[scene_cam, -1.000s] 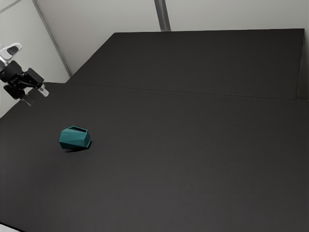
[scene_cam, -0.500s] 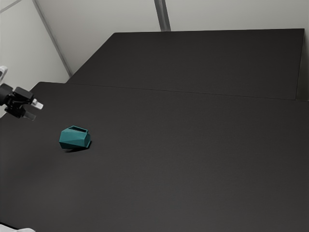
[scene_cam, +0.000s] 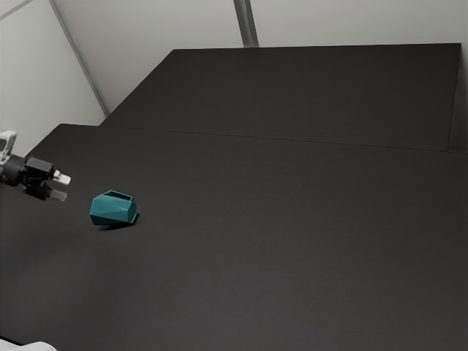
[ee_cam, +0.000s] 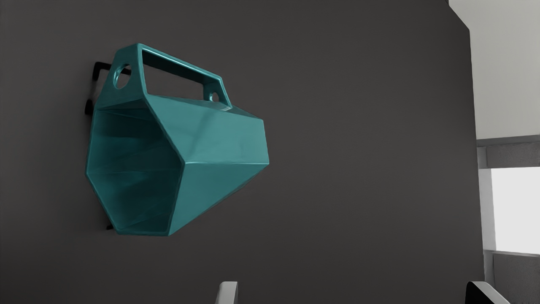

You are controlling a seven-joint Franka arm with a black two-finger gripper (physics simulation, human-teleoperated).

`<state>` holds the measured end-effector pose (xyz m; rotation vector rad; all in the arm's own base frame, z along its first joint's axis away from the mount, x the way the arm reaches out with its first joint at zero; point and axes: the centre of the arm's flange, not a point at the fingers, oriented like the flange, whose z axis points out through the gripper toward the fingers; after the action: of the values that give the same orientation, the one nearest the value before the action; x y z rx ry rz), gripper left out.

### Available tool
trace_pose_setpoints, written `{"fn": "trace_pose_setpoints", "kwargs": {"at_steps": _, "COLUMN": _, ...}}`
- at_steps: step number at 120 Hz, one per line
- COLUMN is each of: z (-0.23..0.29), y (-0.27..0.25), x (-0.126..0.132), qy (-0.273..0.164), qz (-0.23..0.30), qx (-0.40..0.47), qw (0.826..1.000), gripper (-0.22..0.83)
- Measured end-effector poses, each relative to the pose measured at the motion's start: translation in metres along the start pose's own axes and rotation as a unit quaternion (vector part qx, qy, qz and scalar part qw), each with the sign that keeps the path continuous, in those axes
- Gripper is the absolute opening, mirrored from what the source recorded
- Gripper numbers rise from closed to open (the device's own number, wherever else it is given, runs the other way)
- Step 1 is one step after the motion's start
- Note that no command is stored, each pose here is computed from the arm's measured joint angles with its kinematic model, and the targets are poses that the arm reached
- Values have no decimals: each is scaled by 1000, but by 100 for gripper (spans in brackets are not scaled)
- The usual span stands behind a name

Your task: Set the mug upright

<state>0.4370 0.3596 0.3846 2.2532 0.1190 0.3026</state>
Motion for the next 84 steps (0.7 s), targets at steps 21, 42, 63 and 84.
{"fn": "trace_pose_setpoints", "kwargs": {"at_steps": 21, "z": 13, "y": -25, "x": -2, "qy": -1, "qz": 1, "qx": -13, "qw": 1000, "gripper": 60}}
{"fn": "trace_pose_setpoints", "kwargs": {"at_steps": 42, "z": 22, "y": -46, "x": 4, "qy": -1, "qz": 4, "qx": -12, "qw": 1000, "gripper": 60}}
{"fn": "trace_pose_setpoints", "kwargs": {"at_steps": 63, "z": 24, "y": -57, "x": 15, "qy": 3, "qz": 15, "qx": -5, "qw": 1000, "gripper": 60}}
{"fn": "trace_pose_setpoints", "kwargs": {"at_steps": 84, "z": 37, "y": -73, "x": 29, "qy": 1, "qz": 21, "qx": -8, "qw": 1000, "gripper": 60}}
